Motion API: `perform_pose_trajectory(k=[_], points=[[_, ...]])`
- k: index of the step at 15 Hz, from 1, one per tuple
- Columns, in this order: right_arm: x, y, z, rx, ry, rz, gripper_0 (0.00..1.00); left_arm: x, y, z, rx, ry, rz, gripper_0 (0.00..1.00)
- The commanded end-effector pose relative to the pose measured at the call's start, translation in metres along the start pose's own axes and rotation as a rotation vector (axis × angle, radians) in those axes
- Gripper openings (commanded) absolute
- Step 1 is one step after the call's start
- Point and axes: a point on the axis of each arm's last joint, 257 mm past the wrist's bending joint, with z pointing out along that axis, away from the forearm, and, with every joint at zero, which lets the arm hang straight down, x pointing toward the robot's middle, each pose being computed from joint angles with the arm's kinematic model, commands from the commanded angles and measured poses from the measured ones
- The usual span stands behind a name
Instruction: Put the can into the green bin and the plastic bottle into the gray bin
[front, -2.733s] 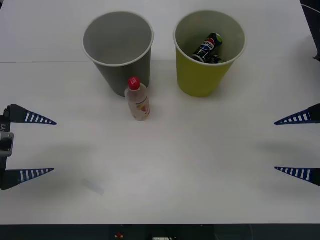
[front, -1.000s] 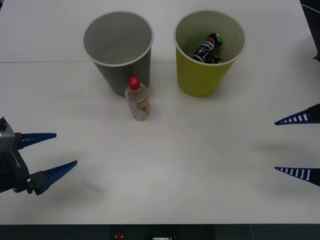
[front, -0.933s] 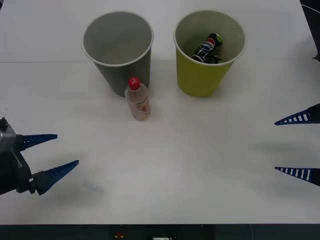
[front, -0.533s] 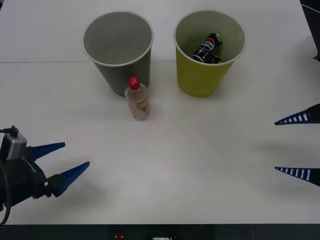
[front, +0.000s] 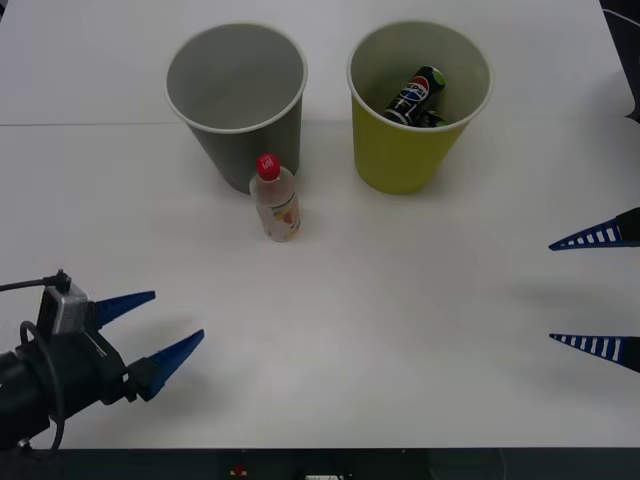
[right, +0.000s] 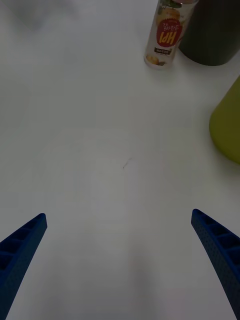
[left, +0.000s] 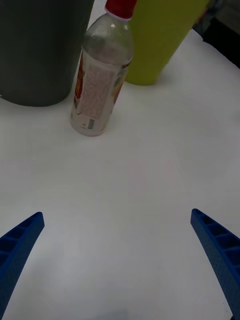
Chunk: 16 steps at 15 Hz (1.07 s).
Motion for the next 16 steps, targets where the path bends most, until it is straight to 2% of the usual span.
perform_pose_trajectory(k=[1, 2, 4, 5, 10, 11, 12, 13, 16], points=[[0.000, 0.000, 0.000, 0.000, 0.000, 0.000, 1.00, 0.006, 0.000, 0.012, -0.002, -0.016, 0.063, 1.00], [0.000, 0.000, 0.000, 0.000, 0.000, 0.000, 1.00, 0.008, 0.000, 0.014, -0.003, -0.018, 0.081, 1.00], [0.000, 0.000, 0.000, 0.000, 0.000, 0.000, 1.00, 0.012, -0.009, 0.020, 0.009, -0.027, 0.078, 1.00], [0.000, 0.000, 0.000, 0.000, 0.000, 0.000, 1.00, 0.012, -0.011, 0.023, 0.010, -0.037, 0.096, 1.00], [0.000, 0.000, 0.000, 0.000, 0.000, 0.000, 1.00, 0.021, -0.014, 0.039, 0.016, -0.089, 0.146, 1.00], [0.000, 0.000, 0.000, 0.000, 0.000, 0.000, 1.00, 0.024, -0.013, 0.042, 0.022, -0.106, 0.143, 1.00], [0.000, 0.000, 0.000, 0.000, 0.000, 0.000, 1.00, 0.027, -0.015, 0.045, 0.037, -0.133, 0.104, 1.00], [0.000, 0.000, 0.000, 0.000, 0.000, 0.000, 1.00, 0.026, -0.016, 0.048, 0.048, -0.162, 0.088, 1.00], [0.000, 0.000, 0.000, 0.000, 0.000, 0.000, 1.00, 0.024, -0.010, 0.052, 0.042, -0.256, 0.051, 1.00]])
